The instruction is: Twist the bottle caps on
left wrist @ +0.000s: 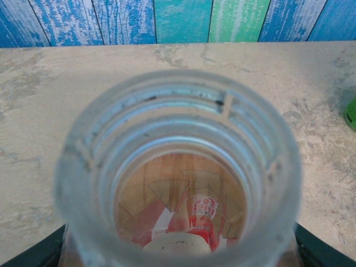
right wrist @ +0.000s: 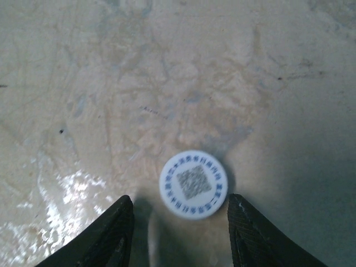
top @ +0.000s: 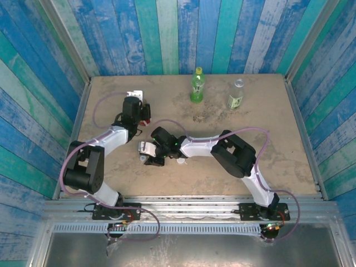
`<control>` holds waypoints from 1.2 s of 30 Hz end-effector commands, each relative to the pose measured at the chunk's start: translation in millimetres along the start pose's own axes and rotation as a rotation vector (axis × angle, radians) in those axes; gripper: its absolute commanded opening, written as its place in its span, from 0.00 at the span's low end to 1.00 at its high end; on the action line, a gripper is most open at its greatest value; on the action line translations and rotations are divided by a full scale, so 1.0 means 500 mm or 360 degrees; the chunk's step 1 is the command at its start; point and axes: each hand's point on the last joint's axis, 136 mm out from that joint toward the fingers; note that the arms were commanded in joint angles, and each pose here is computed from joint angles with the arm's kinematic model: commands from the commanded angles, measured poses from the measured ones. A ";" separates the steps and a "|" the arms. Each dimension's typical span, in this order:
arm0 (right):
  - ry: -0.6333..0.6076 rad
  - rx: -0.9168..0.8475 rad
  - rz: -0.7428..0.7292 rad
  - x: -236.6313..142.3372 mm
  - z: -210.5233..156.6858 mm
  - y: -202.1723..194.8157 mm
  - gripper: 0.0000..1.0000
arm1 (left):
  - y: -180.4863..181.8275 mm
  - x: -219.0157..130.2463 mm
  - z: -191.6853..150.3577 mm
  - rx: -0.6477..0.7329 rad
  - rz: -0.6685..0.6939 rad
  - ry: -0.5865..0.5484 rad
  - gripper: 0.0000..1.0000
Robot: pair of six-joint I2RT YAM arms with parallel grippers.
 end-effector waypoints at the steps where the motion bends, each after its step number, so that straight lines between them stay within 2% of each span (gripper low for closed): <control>1: 0.0133 0.0060 0.0011 0.033 -0.048 0.006 0.46 | 0.004 -0.039 0.056 -0.0038 -0.0019 -0.0130 0.59; 14: 0.0107 0.0081 0.0003 0.035 -0.024 0.006 0.31 | 0.004 -0.040 0.054 -0.0021 -0.0020 -0.0123 0.60; 23: -0.0016 0.0314 -0.0215 -0.049 -0.026 -0.070 0.28 | -0.042 -0.042 0.057 0.0041 -0.0230 -0.0148 0.59; 27: -0.0031 0.0457 -0.0372 -0.112 -0.064 -0.117 0.28 | -0.065 -0.048 0.060 0.0076 -0.0299 -0.0176 0.60; 36: -0.0003 0.0874 -0.0771 -0.291 -0.226 -0.207 0.28 | -0.159 -0.073 0.041 0.0229 -0.0507 -0.0209 0.61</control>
Point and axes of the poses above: each hand's point on the last joint's axis, 136 mm out from that joint toward the fingers, its own x axis out along the fingers, its own y axis along the line the jaws close on, z = x × y
